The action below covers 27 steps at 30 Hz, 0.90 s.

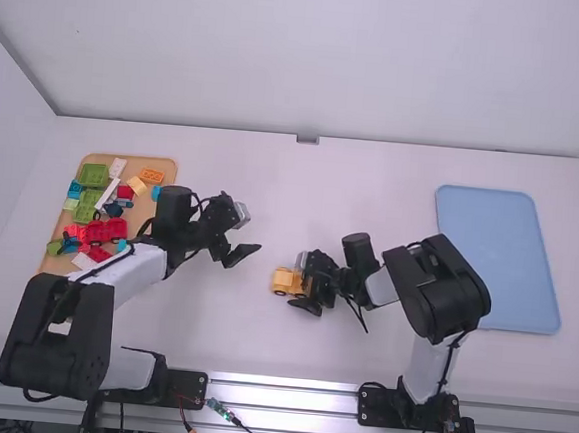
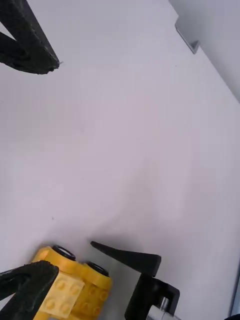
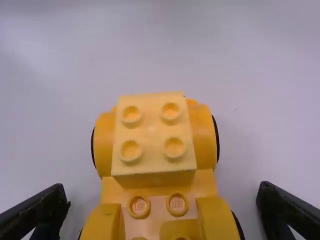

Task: Assemble lego blocks to make yellow taxi

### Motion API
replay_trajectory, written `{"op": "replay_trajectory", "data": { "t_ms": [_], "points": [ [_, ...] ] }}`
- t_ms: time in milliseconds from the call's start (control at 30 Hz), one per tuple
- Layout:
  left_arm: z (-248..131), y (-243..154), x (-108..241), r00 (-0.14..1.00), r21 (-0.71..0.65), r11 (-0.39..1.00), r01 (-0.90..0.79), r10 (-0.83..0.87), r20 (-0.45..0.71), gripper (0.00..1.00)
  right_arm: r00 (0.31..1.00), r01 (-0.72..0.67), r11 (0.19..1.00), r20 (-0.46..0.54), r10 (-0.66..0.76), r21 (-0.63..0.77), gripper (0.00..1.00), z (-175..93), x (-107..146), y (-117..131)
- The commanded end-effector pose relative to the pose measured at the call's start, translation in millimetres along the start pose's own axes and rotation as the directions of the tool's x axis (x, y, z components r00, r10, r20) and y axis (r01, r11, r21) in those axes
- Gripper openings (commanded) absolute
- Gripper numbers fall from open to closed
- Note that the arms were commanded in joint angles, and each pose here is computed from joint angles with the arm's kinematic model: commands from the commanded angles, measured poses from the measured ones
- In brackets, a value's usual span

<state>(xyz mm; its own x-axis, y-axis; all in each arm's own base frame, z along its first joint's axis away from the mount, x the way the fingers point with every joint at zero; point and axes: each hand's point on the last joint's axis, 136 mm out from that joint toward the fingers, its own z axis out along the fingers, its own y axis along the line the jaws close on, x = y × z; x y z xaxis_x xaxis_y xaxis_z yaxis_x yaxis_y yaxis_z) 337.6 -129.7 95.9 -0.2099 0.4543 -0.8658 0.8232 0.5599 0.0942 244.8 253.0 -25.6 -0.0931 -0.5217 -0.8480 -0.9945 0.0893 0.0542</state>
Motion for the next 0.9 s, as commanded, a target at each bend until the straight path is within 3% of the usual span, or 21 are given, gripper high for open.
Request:
{"op": "replay_trajectory", "data": {
  "t_ms": [0, 367, 533, 700, 867],
  "points": [
    [-3, -1, -4, 1.000, 0.000, 1.000, 0.006, -0.006, 0.011, 0.99, 1.000, 0.018, 1.000, 0.020, -0.018, 0.021, 0.99, -9, -16, -2],
    [-3, 0, -4, 1.000, -0.003, 1.000, 0.006, -0.006, 0.009, 0.99, 0.993, -0.006, 0.988, -0.119, 0.025, 0.154, 0.99, -41, -24, -7],
    [-4, 10, 3, 0.998, -0.066, 0.996, 0.060, -0.062, -0.028, 0.99, 0.977, -0.078, 0.937, -0.162, 0.140, 0.339, 0.99, -70, -32, -26],
    [-6, 24, 19, 0.979, -0.167, 0.971, 0.168, -0.185, -0.087, 0.99, 0.967, -0.153, 0.842, -0.096, 0.235, 0.517, 0.99, -102, -53, -44],
    [-10, 36, 28, 0.971, -0.247, 0.955, 0.166, -0.202, -0.127, 0.99, 0.982, -0.141, 0.754, -0.007, 0.190, 0.641, 0.99, -138, -88, -56]
  ]
}}
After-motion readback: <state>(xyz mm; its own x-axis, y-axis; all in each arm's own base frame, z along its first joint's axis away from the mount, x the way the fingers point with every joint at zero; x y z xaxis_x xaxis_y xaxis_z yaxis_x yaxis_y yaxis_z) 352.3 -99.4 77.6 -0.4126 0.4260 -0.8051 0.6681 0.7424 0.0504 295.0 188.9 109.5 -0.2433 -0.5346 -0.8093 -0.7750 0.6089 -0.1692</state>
